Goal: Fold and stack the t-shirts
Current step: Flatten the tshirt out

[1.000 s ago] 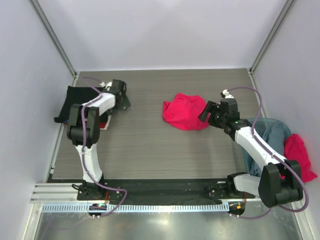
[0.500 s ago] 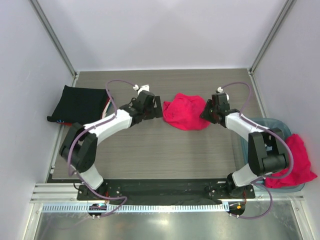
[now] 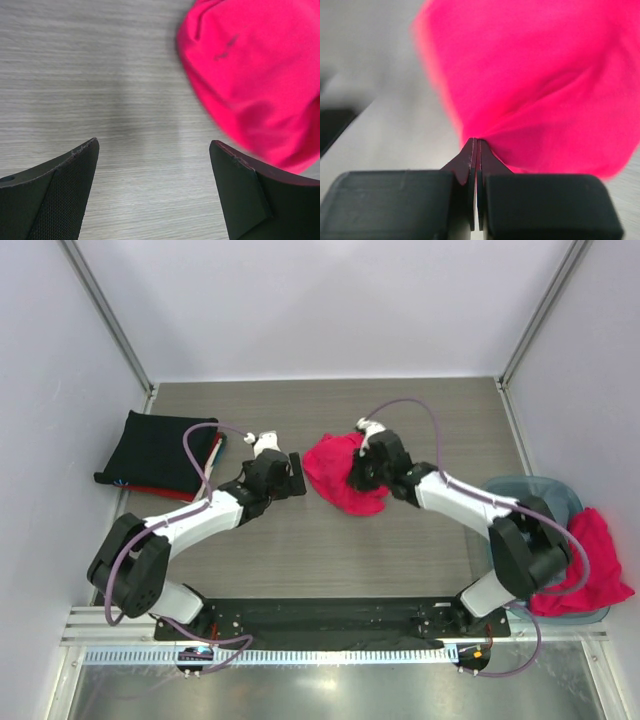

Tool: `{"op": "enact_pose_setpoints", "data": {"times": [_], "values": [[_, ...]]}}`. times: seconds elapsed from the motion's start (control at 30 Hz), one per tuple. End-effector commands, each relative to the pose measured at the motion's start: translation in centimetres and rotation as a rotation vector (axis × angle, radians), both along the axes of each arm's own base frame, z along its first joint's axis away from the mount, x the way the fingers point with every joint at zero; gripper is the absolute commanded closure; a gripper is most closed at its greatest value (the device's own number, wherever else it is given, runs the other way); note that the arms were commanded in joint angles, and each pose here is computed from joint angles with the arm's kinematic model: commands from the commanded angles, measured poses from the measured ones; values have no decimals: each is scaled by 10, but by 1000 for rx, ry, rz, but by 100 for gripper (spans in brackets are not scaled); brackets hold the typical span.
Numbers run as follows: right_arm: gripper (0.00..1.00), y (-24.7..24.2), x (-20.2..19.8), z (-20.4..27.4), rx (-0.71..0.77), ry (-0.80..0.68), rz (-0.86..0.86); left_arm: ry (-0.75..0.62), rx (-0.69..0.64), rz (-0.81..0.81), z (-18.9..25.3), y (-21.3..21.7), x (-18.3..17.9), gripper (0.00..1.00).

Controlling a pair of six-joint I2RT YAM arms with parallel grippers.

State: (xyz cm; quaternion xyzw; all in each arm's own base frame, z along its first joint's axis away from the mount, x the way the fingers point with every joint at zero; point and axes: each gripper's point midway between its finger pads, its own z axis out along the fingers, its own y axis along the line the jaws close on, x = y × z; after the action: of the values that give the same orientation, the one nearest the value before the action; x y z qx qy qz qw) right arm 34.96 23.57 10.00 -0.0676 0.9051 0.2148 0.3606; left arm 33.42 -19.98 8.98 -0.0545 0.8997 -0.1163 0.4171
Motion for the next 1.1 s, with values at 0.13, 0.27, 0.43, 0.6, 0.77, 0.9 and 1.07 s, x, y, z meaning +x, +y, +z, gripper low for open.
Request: {"op": "enact_pose_setpoints", "data": {"times": [0.13,0.27,0.43,0.6,0.77,0.9,1.07], "values": [[55,62,-96,52,0,-268,443,-170,-27,69,41,8,21,7],[50,36,-80,54,15,-252,285,-170,-37,63,42,6,20,7],[48,11,-71,39,58,-159,146,-179,-42,64,46,7,20,6],[48,-21,-56,-1,43,-5,-41,-194,-54,80,50,11,17,0],[46,-47,-30,-18,7,16,-170,-189,-74,56,49,6,13,0],[46,-52,-6,-24,49,30,-189,-185,-93,5,49,-5,13,0],[49,-45,23,-42,50,46,-193,-269,-70,-49,68,-18,3,2]]}}
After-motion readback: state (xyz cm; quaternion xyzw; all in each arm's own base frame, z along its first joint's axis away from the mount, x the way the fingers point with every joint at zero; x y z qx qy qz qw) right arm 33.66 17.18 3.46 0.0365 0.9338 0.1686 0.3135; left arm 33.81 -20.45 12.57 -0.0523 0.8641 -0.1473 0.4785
